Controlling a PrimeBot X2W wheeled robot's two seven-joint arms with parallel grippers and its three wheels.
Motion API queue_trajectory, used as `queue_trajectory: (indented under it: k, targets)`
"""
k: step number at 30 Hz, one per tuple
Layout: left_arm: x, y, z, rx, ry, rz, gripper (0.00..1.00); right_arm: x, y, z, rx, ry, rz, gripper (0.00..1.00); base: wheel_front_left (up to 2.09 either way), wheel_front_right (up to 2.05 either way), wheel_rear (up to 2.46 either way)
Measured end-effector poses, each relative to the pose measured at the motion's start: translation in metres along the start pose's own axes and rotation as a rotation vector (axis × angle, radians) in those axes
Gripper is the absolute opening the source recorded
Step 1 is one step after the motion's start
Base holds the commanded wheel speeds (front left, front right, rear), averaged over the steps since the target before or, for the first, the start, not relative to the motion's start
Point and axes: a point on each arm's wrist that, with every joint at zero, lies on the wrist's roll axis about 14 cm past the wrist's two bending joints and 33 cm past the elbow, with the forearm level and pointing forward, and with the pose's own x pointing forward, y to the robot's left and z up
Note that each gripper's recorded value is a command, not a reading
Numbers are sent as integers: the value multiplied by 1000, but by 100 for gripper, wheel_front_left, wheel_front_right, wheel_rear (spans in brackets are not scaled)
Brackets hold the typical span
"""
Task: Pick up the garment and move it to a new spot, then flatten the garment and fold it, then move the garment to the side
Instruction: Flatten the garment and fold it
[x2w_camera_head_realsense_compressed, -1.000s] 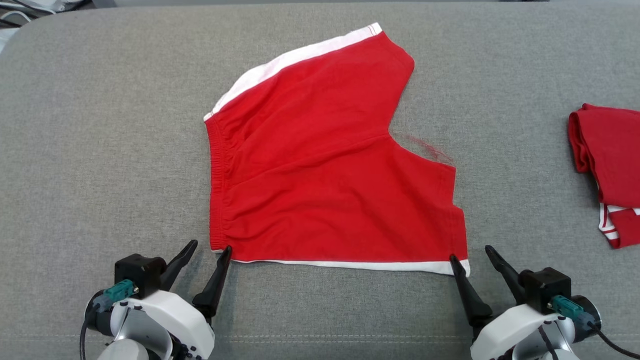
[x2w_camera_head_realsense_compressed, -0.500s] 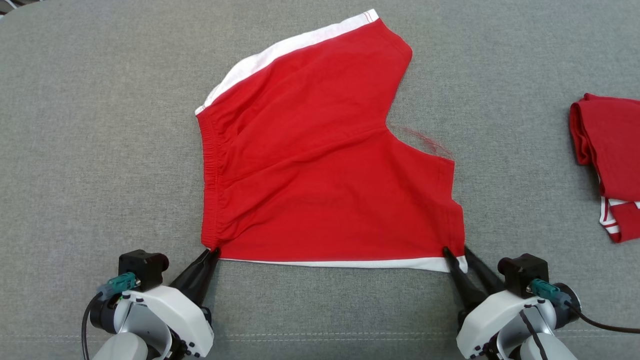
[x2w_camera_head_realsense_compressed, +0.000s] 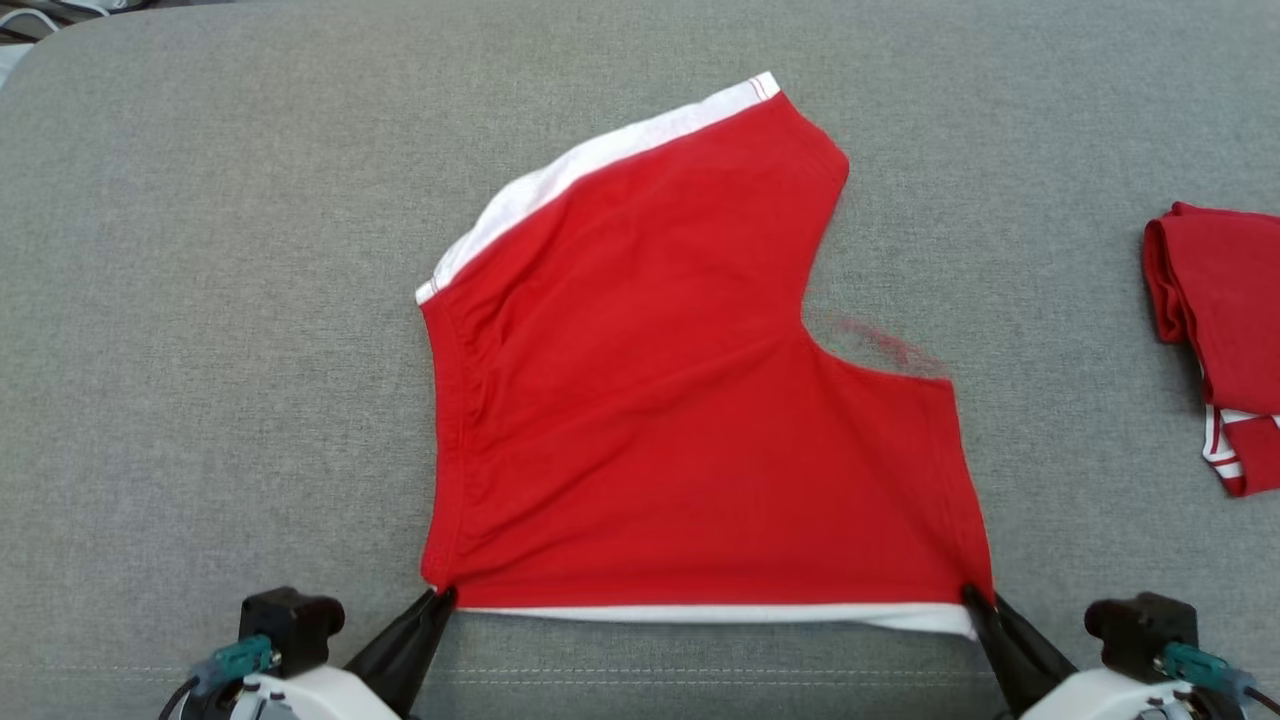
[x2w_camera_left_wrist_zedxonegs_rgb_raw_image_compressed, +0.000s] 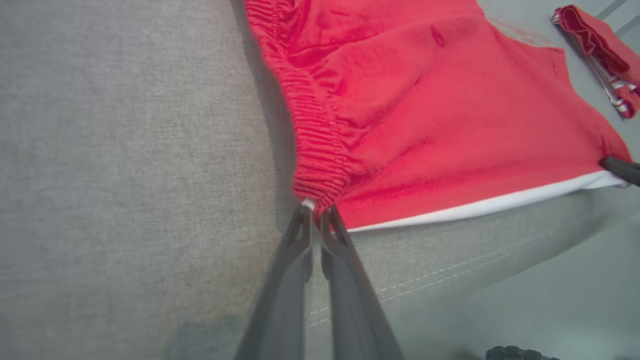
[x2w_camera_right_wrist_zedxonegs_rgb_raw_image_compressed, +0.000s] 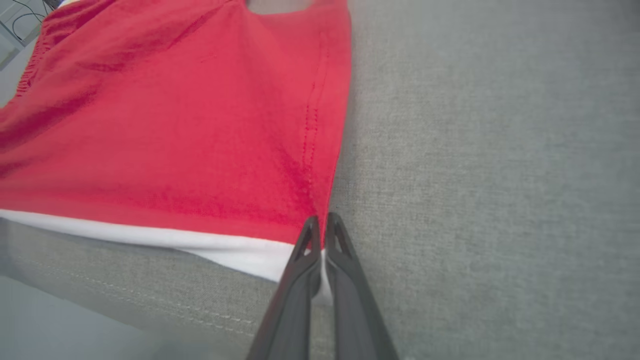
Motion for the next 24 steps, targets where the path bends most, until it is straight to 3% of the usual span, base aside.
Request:
queue_trajectory:
  k: [12, 14, 20, 24]
  targets:
    - [-48, -25, -5, -34, 89, -45, 0, -67, -14, 2, 38, 136, -68, 0, 0, 0, 0]
    - [-48, -28, 7, -19, 64, -58, 0, -67, -16, 16, 20, 109, -66, 0, 0, 0, 0]
    - [-39, -35, 46, 16, -27, -104, 0, -32, -6, 106, -92, -104, 16, 0, 0, 0, 0]
    - [-28, -35, 74, 34, -83, -130, 0, 3, 7, 142, -173, -142, 82, 0, 0, 0, 0]
